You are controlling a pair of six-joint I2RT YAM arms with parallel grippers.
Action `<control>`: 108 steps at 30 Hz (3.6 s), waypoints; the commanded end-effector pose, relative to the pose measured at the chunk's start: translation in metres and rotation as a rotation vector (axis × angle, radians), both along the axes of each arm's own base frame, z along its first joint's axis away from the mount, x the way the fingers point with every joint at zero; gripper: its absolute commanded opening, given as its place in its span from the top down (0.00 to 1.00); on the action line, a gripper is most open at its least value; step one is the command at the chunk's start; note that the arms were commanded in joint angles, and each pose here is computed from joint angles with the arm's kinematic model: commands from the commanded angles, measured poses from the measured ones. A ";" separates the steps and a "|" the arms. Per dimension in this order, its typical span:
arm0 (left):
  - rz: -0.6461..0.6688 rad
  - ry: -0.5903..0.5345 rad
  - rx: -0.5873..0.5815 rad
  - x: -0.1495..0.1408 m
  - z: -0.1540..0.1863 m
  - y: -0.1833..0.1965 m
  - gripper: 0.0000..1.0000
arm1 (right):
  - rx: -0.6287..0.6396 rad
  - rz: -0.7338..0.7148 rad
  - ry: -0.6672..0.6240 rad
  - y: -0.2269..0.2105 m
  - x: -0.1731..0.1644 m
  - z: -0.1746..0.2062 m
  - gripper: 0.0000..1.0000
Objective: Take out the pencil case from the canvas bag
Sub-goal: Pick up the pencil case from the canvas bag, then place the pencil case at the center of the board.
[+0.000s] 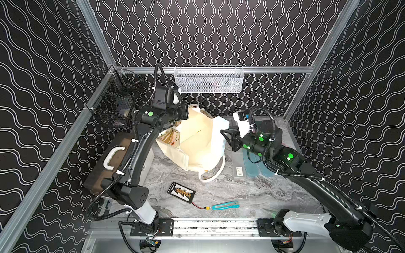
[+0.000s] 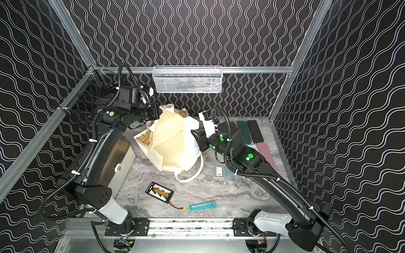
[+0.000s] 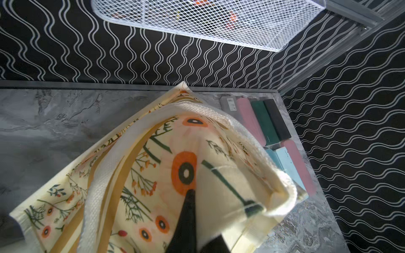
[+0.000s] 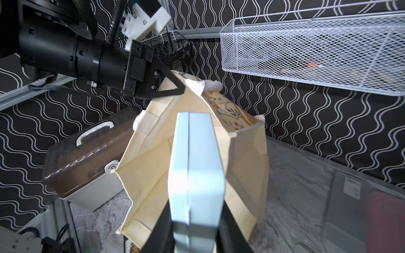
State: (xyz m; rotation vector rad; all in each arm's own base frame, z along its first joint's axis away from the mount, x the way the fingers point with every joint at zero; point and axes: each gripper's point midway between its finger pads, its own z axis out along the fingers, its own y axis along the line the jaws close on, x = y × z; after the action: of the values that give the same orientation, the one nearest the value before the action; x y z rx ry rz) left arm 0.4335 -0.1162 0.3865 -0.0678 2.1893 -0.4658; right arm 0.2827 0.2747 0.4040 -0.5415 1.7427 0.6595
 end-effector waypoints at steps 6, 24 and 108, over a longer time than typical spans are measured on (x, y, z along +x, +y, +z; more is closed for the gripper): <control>0.119 -0.087 -0.018 0.002 0.033 0.053 1.00 | -0.081 -0.182 -0.027 -0.049 0.003 -0.003 0.92; 0.371 -0.251 0.067 -0.046 0.100 0.120 1.00 | -0.184 -0.319 0.487 -0.077 0.056 -0.134 0.92; 0.328 -0.362 -0.010 0.054 0.124 0.114 1.00 | -0.535 -0.351 0.693 0.021 0.040 -0.338 0.01</control>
State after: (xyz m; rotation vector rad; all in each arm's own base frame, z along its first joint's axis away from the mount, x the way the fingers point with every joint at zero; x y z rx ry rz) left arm 0.4804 -0.0117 0.4802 -0.3168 1.9066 -0.3024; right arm 0.3194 0.3013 0.0701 -0.3792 2.6268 0.2003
